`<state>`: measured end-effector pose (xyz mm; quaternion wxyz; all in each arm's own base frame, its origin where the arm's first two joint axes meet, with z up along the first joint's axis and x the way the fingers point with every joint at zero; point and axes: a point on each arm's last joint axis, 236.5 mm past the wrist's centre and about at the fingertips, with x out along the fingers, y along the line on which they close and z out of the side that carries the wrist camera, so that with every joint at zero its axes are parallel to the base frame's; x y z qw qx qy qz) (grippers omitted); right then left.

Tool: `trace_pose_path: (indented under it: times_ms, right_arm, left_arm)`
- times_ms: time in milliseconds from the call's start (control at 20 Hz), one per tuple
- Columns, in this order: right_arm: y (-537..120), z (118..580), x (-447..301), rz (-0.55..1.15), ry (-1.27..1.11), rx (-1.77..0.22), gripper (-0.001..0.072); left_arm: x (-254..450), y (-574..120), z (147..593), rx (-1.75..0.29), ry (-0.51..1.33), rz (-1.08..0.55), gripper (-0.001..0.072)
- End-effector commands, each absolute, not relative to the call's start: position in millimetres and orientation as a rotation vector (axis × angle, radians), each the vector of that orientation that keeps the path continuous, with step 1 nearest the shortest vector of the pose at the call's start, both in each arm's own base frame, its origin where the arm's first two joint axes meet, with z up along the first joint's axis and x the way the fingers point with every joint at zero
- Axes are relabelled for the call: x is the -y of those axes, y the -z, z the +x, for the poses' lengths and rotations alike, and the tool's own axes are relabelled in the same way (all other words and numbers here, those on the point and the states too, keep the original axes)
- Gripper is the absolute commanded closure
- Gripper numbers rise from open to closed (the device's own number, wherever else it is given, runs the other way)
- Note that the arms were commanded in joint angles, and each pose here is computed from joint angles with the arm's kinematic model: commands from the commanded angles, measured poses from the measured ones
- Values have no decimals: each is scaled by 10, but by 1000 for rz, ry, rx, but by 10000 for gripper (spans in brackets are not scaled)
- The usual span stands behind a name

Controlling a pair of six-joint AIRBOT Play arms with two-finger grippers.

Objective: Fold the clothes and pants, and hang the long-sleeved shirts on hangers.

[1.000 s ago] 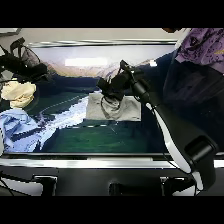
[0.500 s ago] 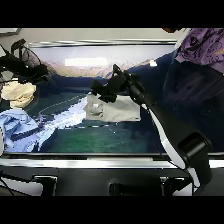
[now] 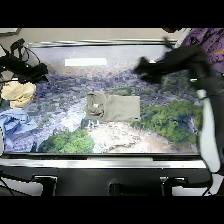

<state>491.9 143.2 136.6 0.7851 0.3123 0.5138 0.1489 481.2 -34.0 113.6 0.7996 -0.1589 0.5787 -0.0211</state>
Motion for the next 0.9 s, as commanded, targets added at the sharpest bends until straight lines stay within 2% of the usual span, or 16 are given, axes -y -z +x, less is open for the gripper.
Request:
trace_pose_path:
  times_ms: [0, 200, 400, 850]
  right_arm:
    - [-1108, 4717, -308, 714, -292, -1184, 219]
    - [-434, 4639, -148, 834, -360, -1286, 219]
    - [272, 4595, -599, 892, -463, -1416, 219]
    - [927, 4545, -1516, 822, -575, -1528, 240]
  left_arm:
    - [335, -1139, 4815, -1240, 45, -342, 690]
    - [335, -1139, 4815, -1240, 45, -342, 689]
    - [335, -1137, 4815, -1240, 45, -342, 689]
    - [335, -1137, 4815, -1240, 45, -342, 689]
